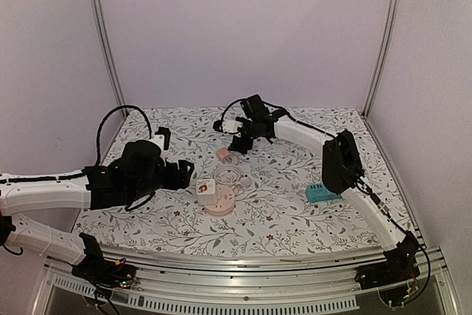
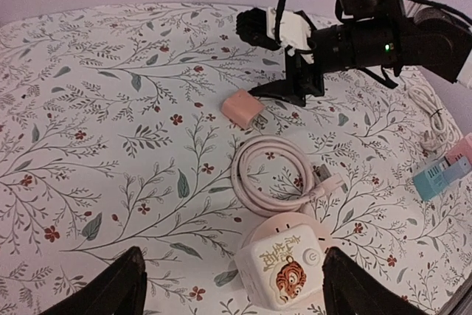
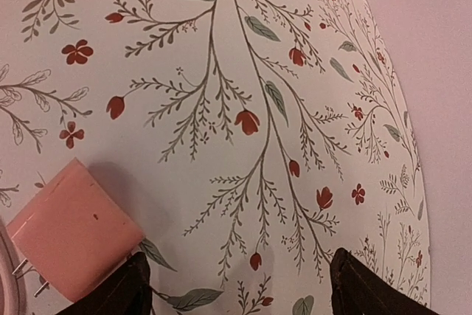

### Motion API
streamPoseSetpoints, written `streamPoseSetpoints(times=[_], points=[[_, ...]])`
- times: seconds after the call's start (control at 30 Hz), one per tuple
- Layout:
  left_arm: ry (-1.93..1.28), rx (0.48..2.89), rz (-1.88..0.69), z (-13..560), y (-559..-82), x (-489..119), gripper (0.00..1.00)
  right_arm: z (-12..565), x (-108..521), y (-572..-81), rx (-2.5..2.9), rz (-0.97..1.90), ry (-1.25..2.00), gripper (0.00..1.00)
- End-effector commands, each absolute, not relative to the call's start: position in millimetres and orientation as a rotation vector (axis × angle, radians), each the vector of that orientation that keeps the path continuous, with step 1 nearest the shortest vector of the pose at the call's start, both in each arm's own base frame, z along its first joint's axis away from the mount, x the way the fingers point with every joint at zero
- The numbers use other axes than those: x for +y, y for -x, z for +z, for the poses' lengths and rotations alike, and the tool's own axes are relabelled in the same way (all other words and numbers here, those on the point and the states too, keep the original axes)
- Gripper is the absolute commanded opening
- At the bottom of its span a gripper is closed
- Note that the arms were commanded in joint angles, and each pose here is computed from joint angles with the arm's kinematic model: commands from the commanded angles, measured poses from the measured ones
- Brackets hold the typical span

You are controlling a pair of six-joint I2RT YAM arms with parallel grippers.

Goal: Insert the plug

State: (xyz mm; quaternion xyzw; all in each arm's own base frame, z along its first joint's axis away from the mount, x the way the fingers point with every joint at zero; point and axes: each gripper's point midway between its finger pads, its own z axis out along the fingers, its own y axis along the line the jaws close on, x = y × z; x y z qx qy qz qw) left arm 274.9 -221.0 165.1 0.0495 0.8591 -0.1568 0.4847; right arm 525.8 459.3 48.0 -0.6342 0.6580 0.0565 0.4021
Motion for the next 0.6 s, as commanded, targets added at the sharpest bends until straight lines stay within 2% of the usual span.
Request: streamPoseSetpoints(times=[0.0,0.37,0.57], points=[[-0.105,2.088,-0.400,163.2,-277.7,-220.7,0.82,21.0,465.8,-515.5,1.633,0.082,1.700,0.82],[-0.077,2.112,-0.291,154.6,-286.0,-211.2,0.82,16.4,498.3,-475.0,1.505,0.174,1.814,0.82],[-0.057,2.112,-0.278,154.0,-286.2,-205.3,0.81,21.1,522.5,-470.9,1.398,0.103,1.798,0.79]])
